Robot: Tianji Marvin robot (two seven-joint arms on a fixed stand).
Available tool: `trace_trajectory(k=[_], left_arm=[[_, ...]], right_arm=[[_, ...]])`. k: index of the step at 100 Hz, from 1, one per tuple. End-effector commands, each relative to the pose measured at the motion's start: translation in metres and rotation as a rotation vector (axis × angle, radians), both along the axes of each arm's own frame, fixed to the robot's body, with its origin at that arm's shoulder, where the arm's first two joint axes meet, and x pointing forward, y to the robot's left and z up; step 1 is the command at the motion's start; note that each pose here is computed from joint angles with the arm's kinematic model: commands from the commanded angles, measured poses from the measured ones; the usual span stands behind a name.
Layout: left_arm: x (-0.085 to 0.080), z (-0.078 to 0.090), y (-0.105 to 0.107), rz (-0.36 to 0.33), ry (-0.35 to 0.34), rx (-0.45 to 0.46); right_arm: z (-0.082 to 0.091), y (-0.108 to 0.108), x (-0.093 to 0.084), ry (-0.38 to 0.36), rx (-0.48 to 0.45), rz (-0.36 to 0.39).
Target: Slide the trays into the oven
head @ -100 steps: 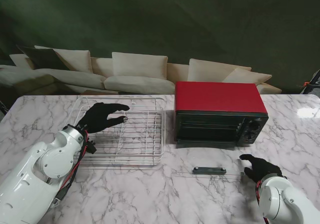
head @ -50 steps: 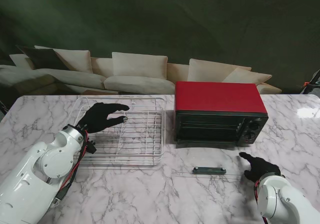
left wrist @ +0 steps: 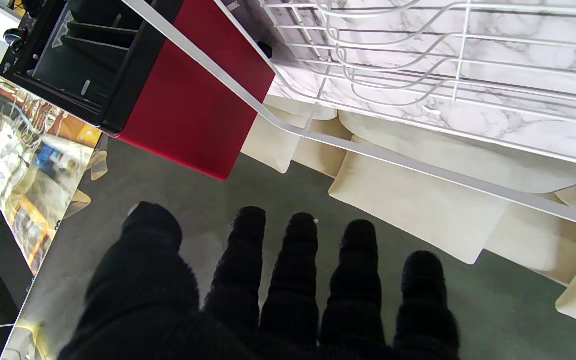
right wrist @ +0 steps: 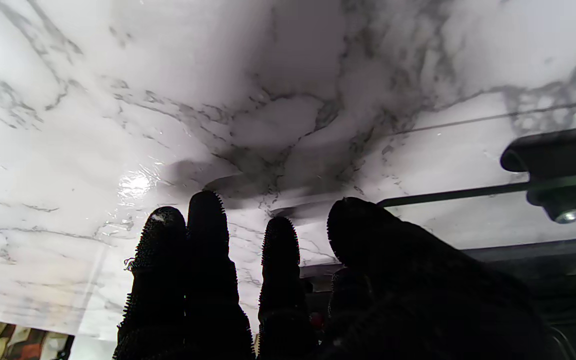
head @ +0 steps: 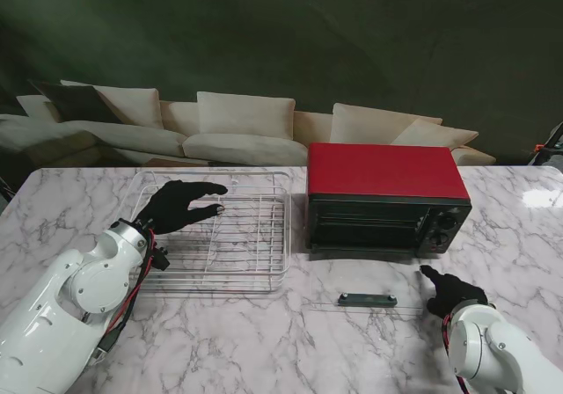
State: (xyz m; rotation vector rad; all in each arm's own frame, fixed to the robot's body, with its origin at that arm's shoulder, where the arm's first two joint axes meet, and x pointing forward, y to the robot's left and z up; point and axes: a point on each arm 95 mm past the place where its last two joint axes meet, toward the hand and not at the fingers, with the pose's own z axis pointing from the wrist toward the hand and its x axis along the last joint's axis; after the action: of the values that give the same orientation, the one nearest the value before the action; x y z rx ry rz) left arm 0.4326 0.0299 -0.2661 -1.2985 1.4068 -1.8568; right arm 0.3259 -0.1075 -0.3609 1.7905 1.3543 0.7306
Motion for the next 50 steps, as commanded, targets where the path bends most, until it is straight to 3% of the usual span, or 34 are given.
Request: trace_trajectory(k=[1, 31, 50], left_arm=[[-0.0001, -0.0029, -0.0010, -0.006, 0.013, 0.001], [0.0003, -0.0030, -0.0012, -0.008, 0.014, 0.002], [0.0003, -0.0033, -0.0010, -0.009, 0.015, 0.004]], right_arm=[[-0.0235, 0.0196, -0.0201, 0.084, 0.067, 0.029], [-0.0157, 0.0154, -0.0263, 0.066, 0.122, 0.017], [-0.0170, 0.0138, -0.0260, 0.069, 0.097, 0.017]])
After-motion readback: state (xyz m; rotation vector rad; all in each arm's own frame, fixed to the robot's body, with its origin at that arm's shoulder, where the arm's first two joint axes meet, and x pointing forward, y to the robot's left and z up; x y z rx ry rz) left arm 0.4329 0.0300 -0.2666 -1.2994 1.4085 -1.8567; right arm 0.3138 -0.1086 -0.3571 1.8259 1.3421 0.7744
